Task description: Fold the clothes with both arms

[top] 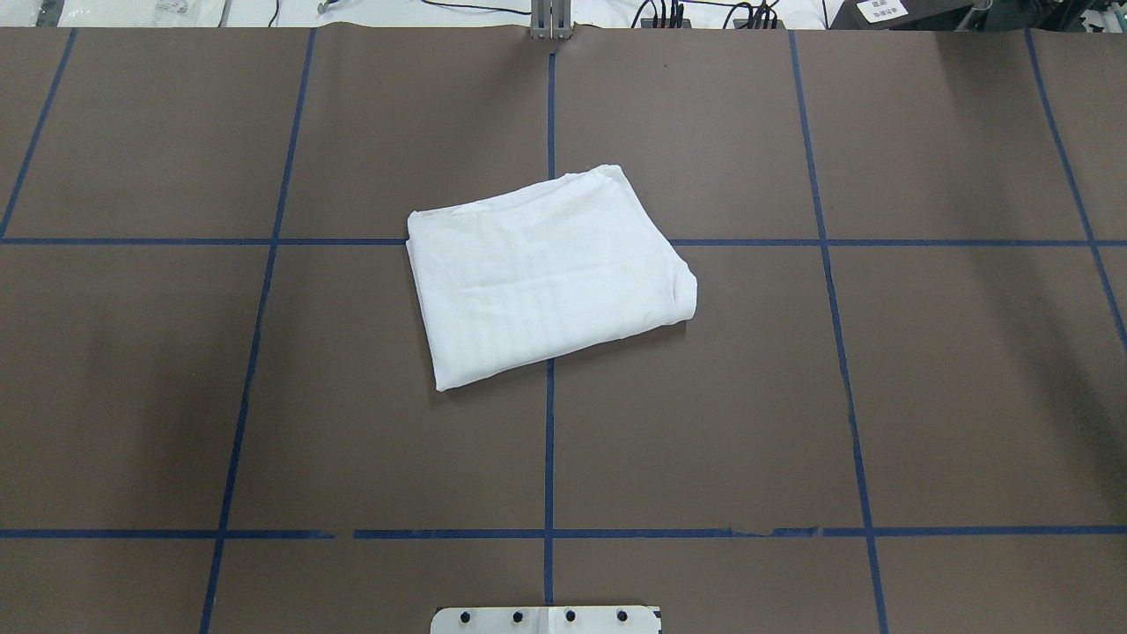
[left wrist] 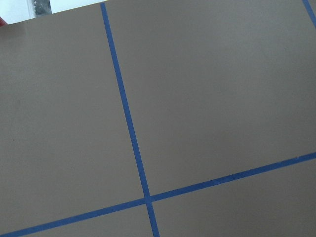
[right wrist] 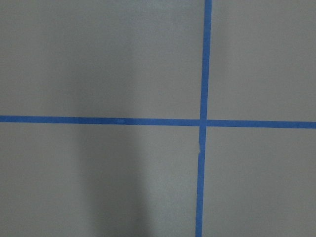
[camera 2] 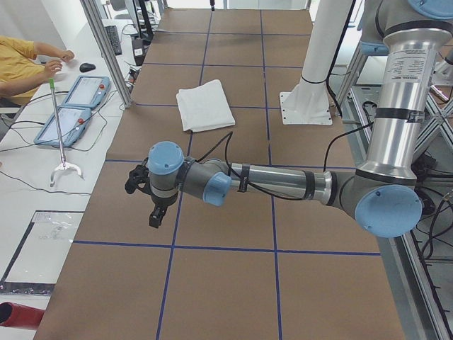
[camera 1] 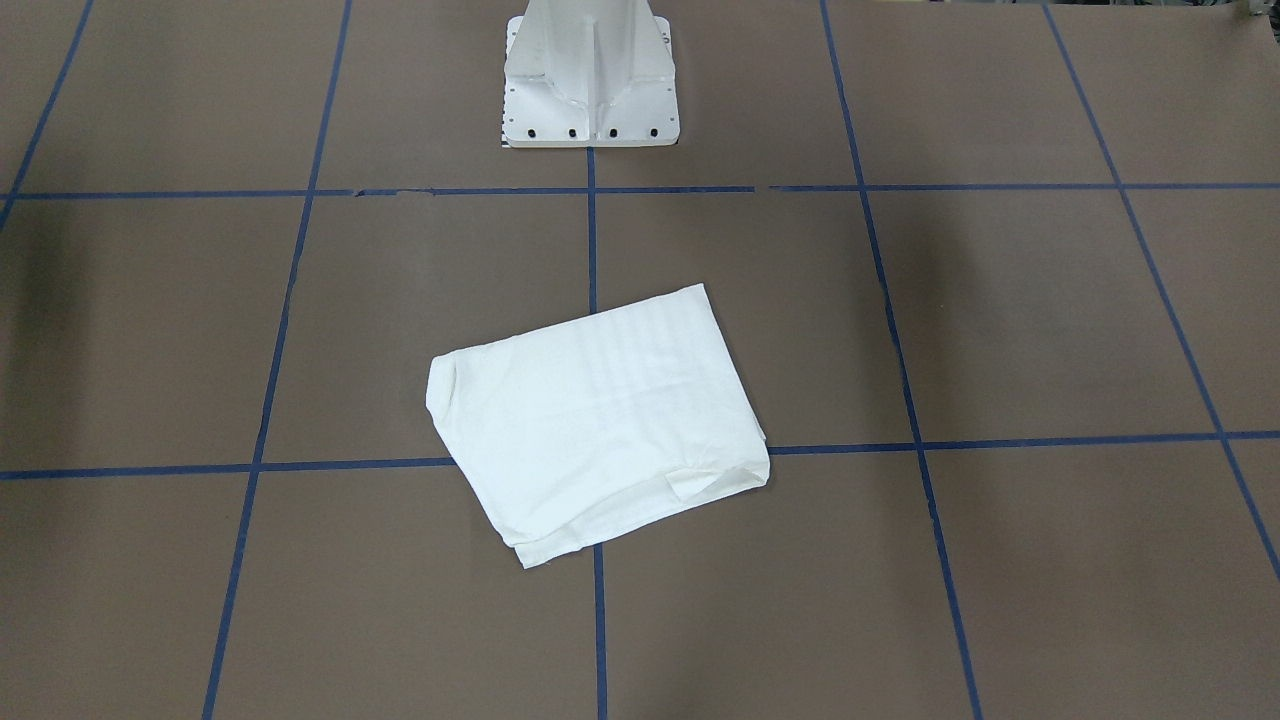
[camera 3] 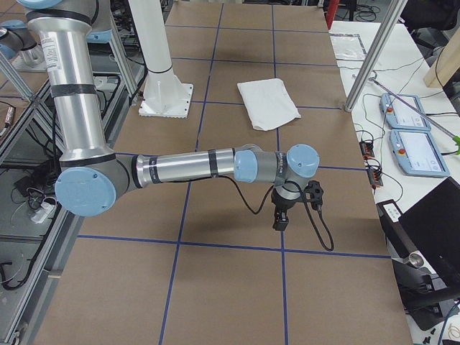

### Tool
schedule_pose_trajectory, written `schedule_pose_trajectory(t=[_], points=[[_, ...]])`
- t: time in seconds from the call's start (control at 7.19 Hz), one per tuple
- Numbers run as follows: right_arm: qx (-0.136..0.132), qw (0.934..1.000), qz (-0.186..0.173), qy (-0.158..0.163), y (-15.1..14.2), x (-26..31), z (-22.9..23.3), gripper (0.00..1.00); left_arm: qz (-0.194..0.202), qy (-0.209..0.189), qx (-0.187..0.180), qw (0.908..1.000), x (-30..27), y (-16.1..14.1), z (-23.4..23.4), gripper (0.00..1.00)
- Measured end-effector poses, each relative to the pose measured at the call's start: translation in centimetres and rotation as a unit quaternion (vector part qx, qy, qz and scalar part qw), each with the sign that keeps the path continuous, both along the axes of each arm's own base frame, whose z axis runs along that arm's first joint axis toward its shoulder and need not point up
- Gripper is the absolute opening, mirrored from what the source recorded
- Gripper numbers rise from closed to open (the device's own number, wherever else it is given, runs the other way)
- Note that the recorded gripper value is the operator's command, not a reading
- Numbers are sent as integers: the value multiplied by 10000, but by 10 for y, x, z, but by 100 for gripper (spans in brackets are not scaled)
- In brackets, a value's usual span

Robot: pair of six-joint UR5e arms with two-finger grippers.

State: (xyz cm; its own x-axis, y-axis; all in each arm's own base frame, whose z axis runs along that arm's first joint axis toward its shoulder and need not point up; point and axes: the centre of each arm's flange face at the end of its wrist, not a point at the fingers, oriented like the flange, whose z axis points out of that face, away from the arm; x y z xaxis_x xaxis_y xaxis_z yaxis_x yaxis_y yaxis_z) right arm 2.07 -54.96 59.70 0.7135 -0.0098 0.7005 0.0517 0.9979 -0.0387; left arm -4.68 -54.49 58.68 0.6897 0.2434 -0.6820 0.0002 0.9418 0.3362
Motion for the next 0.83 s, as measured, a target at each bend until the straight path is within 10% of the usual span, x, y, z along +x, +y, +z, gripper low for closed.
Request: schedule_pose_trajectory(t=[0.83], points=[[49, 9997, 16, -218, -3, -1, -9, 100, 9, 11, 149, 9999, 0, 2, -14, 100]])
